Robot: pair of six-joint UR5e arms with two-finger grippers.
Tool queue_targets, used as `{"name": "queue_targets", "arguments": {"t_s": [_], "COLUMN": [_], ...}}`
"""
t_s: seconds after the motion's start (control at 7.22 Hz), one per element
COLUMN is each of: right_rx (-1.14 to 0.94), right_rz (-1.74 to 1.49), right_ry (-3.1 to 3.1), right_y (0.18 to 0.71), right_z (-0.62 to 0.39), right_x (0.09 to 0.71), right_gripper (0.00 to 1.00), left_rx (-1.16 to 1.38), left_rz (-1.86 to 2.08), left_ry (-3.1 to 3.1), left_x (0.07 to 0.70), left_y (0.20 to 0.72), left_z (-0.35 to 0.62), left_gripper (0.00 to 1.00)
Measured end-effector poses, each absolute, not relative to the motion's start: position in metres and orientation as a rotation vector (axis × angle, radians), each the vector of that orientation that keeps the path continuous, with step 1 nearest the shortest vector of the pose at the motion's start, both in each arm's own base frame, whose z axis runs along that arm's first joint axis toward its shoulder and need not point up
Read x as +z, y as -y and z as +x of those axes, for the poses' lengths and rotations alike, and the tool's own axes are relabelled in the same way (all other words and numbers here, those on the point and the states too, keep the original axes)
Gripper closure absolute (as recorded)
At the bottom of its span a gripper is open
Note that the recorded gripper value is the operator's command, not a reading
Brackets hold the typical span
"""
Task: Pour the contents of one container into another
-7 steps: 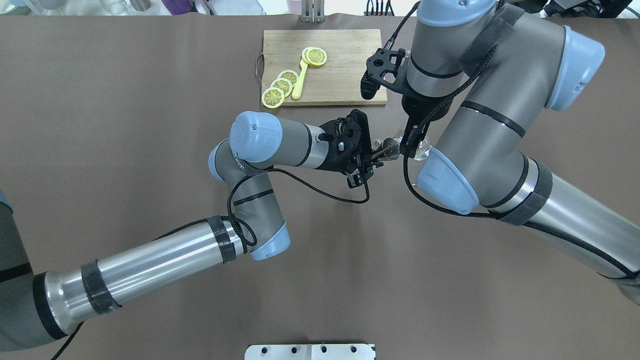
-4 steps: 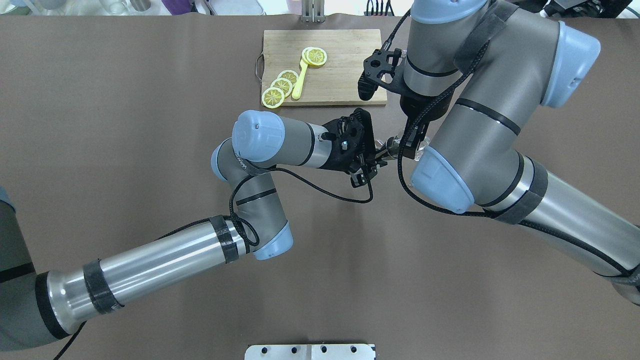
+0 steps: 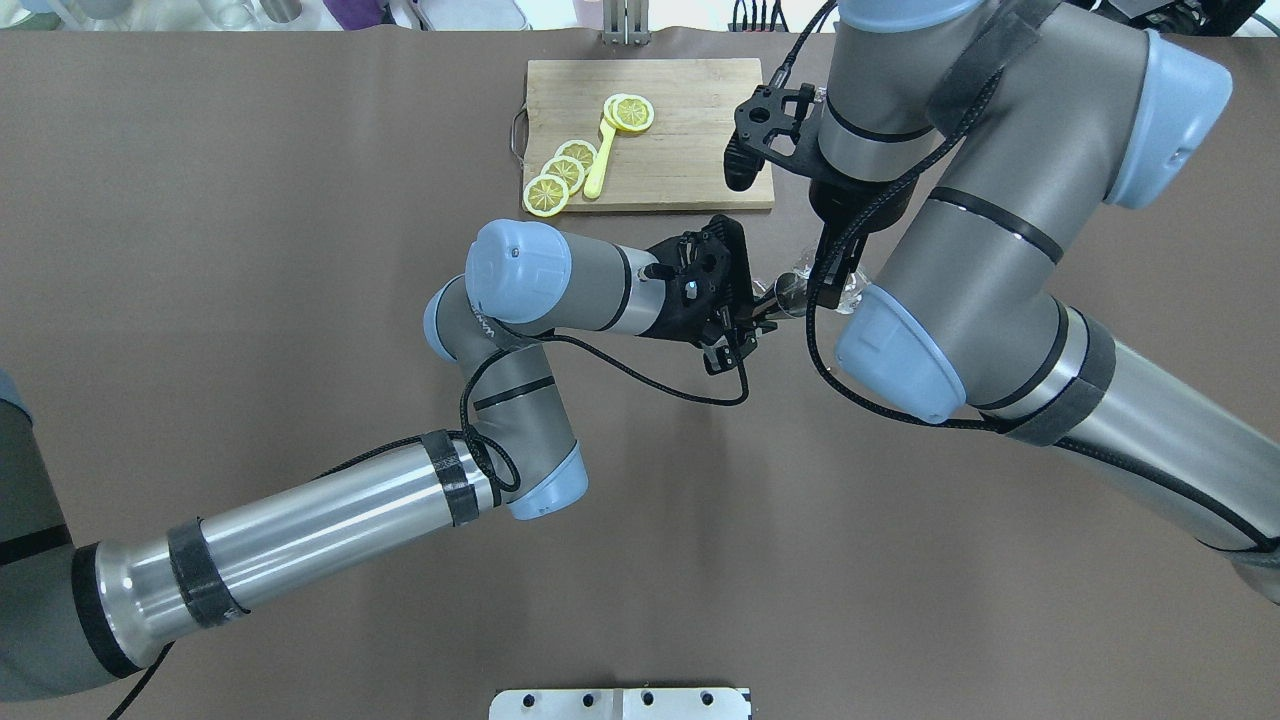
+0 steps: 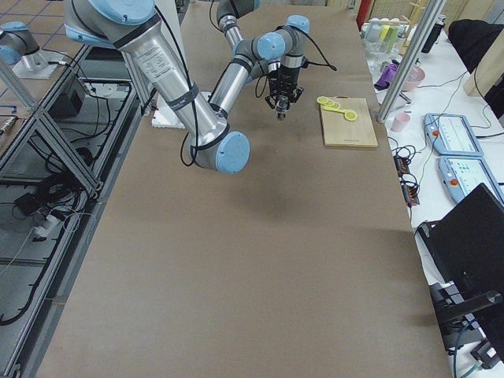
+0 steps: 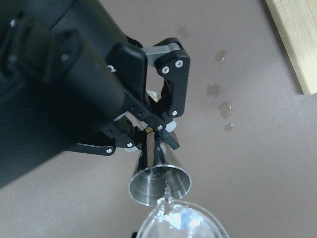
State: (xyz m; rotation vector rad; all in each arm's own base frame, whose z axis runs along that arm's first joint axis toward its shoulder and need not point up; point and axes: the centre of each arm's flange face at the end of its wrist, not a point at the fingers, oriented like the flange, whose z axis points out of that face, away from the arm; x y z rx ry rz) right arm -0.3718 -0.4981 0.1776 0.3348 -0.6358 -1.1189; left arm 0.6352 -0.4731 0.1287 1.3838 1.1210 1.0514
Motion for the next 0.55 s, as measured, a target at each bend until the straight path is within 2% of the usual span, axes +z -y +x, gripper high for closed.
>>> {"name": "queue_targets", "arguments": {"t_s": [0.55], "right_rx": [-1.117], "right_rz": [0.385], "right_ry": [0.648], "right_y": [0.4961], "right_z": [-0.3617], "right_x": [0.1791], "right_gripper": [1.00], "left_rx": [1.050], "left_rz": [1.390], "left_ry": [-1.124], "left_x": [0.1287], "left_y": [0.4728], "left_z": [0.6343], "left_gripper": [1.00]}}
